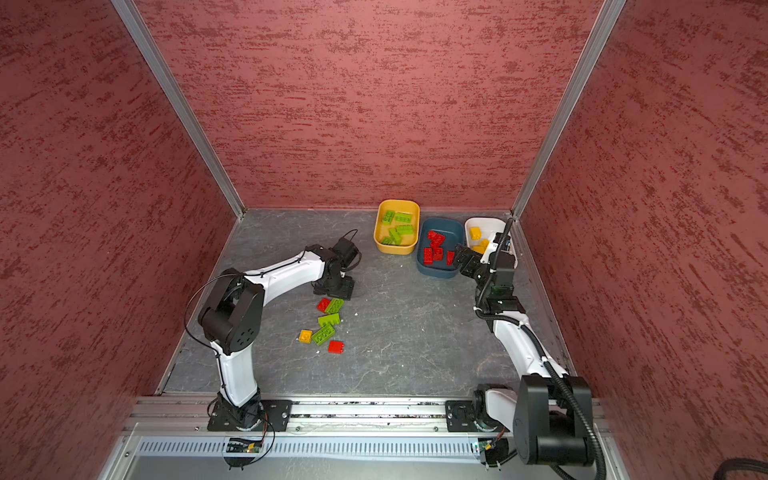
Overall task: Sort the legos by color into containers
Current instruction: 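Lower the left gripper onto a green brick in the pile and grasp, then carry the green brick with the left gripper over the yellow tub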
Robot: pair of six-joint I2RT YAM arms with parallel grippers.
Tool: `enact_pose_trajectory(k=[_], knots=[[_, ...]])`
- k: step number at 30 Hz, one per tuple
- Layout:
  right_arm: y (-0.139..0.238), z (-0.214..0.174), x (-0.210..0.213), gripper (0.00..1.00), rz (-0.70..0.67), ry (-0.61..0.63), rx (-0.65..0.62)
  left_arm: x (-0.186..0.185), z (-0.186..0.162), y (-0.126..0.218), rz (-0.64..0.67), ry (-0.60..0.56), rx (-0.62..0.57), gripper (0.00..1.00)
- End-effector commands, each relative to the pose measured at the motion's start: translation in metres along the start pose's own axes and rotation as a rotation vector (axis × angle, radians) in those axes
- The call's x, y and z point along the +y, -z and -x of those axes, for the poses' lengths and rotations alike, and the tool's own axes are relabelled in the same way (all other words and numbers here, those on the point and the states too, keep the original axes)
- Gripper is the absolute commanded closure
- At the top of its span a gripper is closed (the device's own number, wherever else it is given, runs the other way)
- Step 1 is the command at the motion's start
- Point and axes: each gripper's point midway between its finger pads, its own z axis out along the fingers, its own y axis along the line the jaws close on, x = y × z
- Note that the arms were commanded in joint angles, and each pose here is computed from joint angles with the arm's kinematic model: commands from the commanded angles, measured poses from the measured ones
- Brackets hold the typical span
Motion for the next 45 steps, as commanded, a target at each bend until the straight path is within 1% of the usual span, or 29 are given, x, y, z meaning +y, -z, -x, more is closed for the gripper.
enact_pose_trajectory(k=[1,6,10,17,21,27,30,32,36,41,43,45], knots=[[0.005,0.020,0.001,0.01,-0.037,0.045,-0.052,-0.015,-0.007,-0.002,-0.067,-0.071,0.046,0.32],[0.009,0.022,-0.003,0.01,-0.067,0.086,-0.047,-0.008,-0.014,-0.014,-0.026,-0.082,0.096,0.36],[0.010,0.022,-0.004,0.01,-0.076,0.095,-0.047,-0.008,-0.017,-0.019,-0.032,-0.072,0.109,0.39],[0.006,0.020,-0.005,0.01,-0.077,0.094,-0.037,-0.012,-0.022,-0.023,-0.056,-0.056,0.123,0.53],[0.004,0.019,-0.005,0.01,-0.080,0.093,-0.028,-0.014,-0.018,-0.019,-0.067,-0.051,0.106,0.63],[0.003,0.017,-0.004,0.01,-0.066,0.101,-0.024,-0.016,-0.007,-0.008,-0.079,-0.044,0.055,0.72],[0.001,0.011,0.006,0.01,-0.012,0.113,0.011,-0.019,0.004,0.001,-0.094,-0.024,0.016,0.77],[0.001,0.007,0.014,0.01,0.037,0.124,0.028,-0.025,0.017,0.011,-0.123,-0.004,-0.024,0.78],[-0.001,-0.003,0.032,0.01,0.121,0.156,0.038,-0.052,0.058,0.037,-0.265,0.041,-0.161,0.79],[-0.005,-0.013,0.049,0.01,0.178,0.180,0.055,-0.086,0.132,0.075,-0.456,0.130,-0.375,0.79],[-0.007,-0.020,0.057,0.01,0.209,0.197,0.072,-0.094,0.159,0.088,-0.507,0.144,-0.447,0.79],[-0.008,-0.027,0.065,0.01,0.240,0.224,0.092,-0.101,0.184,0.096,-0.523,0.140,-0.517,0.78]])
